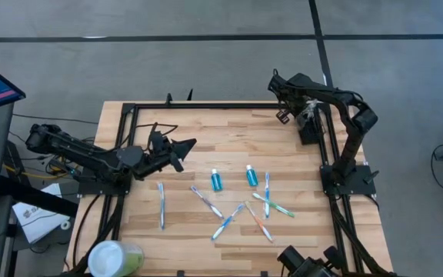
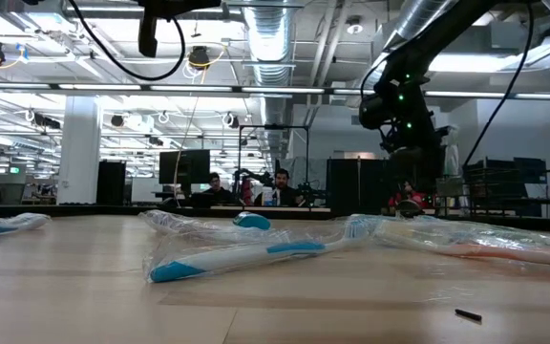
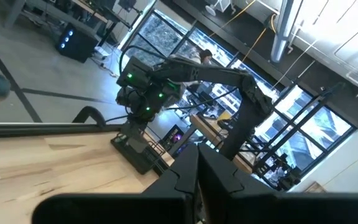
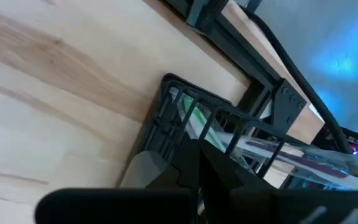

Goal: Pick & Place toothbrushing station
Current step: Adjust the wire organizer, then put the orange toothbrush into the right section of wire organizer

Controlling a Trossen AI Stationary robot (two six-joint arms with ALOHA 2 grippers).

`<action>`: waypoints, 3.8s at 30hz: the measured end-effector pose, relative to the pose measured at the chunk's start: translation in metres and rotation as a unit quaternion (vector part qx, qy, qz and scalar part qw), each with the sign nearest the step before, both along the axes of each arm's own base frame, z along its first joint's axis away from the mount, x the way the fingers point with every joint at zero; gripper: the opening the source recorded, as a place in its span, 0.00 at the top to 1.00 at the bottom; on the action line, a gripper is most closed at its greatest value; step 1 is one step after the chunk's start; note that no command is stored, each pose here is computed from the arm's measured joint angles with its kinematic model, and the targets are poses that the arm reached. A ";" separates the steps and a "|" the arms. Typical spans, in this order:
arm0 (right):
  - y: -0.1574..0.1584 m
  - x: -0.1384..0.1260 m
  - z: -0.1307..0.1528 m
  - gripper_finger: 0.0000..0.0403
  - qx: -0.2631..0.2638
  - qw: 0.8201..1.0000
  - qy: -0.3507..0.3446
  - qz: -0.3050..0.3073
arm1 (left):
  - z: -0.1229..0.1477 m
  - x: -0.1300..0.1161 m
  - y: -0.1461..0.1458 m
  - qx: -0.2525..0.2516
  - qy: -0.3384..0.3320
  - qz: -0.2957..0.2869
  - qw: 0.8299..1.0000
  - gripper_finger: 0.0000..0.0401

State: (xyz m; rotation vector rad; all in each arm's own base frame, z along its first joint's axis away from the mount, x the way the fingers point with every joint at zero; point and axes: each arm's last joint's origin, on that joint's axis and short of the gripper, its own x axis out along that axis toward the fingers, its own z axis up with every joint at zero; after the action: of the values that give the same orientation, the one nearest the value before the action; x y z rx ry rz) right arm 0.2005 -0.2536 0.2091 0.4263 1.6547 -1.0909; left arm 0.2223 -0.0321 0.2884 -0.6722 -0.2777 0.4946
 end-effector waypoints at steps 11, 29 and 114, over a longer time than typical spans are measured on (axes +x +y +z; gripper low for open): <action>-0.002 -0.008 0.001 1.00 -0.005 0.999 0.039 -0.007 | 0.001 0.000 0.000 0.009 0.000 0.001 1.000 1.00; 0.013 0.025 0.014 1.00 -0.016 0.995 0.025 0.092 | 0.002 0.000 0.000 0.016 -0.001 0.002 1.000 1.00; 0.369 0.007 0.090 1.00 0.234 0.836 -0.478 0.132 | -0.038 -0.029 -0.051 0.004 0.229 -0.291 0.929 1.00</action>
State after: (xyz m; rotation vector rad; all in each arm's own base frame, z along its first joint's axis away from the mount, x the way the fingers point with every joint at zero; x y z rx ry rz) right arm 0.2078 0.1155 0.2996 0.8614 0.9828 -0.1392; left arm 0.1932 -0.0833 0.2500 -0.5780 0.3585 0.0683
